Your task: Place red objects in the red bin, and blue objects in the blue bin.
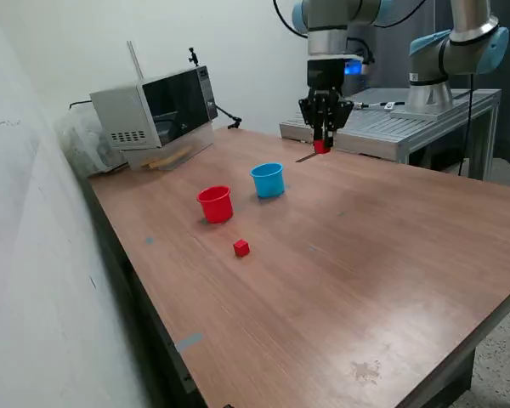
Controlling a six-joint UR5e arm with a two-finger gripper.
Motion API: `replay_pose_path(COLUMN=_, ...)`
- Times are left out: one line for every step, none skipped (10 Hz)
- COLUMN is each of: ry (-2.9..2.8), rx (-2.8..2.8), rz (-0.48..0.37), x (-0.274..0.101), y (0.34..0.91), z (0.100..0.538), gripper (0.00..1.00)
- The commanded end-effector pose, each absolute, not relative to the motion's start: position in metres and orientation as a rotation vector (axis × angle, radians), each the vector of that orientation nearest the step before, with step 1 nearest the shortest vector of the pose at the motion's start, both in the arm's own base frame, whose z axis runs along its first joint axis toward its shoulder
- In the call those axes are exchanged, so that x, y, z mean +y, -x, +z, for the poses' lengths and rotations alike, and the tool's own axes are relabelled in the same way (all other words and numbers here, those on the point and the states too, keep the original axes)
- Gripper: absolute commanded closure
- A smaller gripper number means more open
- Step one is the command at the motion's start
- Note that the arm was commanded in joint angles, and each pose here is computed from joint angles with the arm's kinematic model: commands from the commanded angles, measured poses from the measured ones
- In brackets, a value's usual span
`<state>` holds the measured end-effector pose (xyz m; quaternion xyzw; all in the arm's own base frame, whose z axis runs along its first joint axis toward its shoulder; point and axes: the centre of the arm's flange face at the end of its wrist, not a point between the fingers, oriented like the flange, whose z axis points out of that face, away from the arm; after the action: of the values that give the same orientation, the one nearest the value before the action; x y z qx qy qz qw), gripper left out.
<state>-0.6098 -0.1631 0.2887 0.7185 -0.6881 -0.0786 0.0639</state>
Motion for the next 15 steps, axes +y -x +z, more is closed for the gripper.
replay_pose_path(ry=-2.079, rx=-2.127, rz=-0.296, x=-0.116, y=0.649, z=0.311, gripper=1.0)
replay_pose_path(ry=-2.03, rx=-2.18, rz=-0.309, x=-0.082, y=0.678, z=0.301, gripper=1.0)
replay_pose_path(ry=-1.979, rx=-2.232, rz=-0.315, x=-0.046, y=0.698, z=0.292, gripper=1.0)
replay_pose_path(ry=-1.944, rx=-2.266, rz=-0.318, x=-0.021, y=0.717, z=0.282, gripper=1.0)
replay_pose_path(ry=-1.913, rx=-2.293, rz=-0.325, x=0.002, y=0.732, z=0.274, gripper=1.0)
replay_pose_path(ry=-1.892, rx=-2.315, rz=-0.325, x=0.019, y=0.744, z=0.264, gripper=1.0)
replay_pose_path(ry=-1.885, rx=-2.324, rz=-0.326, x=0.027, y=0.753, z=0.254, gripper=1.0)
replay_pose_path(ry=-1.885, rx=-2.335, rz=-0.315, x=0.031, y=0.759, z=0.241, gripper=1.0)
replay_pose_path(ry=-1.888, rx=-2.343, rz=-0.303, x=0.034, y=0.764, z=0.228, gripper=1.0)
replay_pose_path(ry=-1.887, rx=-2.345, rz=-0.305, x=0.036, y=0.768, z=0.222, gripper=1.0)
replay_pose_path(ry=-1.875, rx=-2.352, rz=-0.311, x=0.044, y=0.773, z=0.22, gripper=1.0)
replay_pose_path(ry=-1.862, rx=-2.362, rz=-0.314, x=0.053, y=0.775, z=0.218, gripper=1.0)
replay_pose_path(ry=-1.85, rx=-2.369, rz=-0.318, x=0.06, y=0.776, z=0.217, gripper=1.0)
replay_pose_path(ry=-1.843, rx=-2.371, rz=-0.324, x=0.064, y=0.776, z=0.217, gripper=1.0)
replay_pose_path(ry=-1.841, rx=-2.377, rz=-0.319, x=0.066, y=0.774, z=0.215, gripper=1.0)
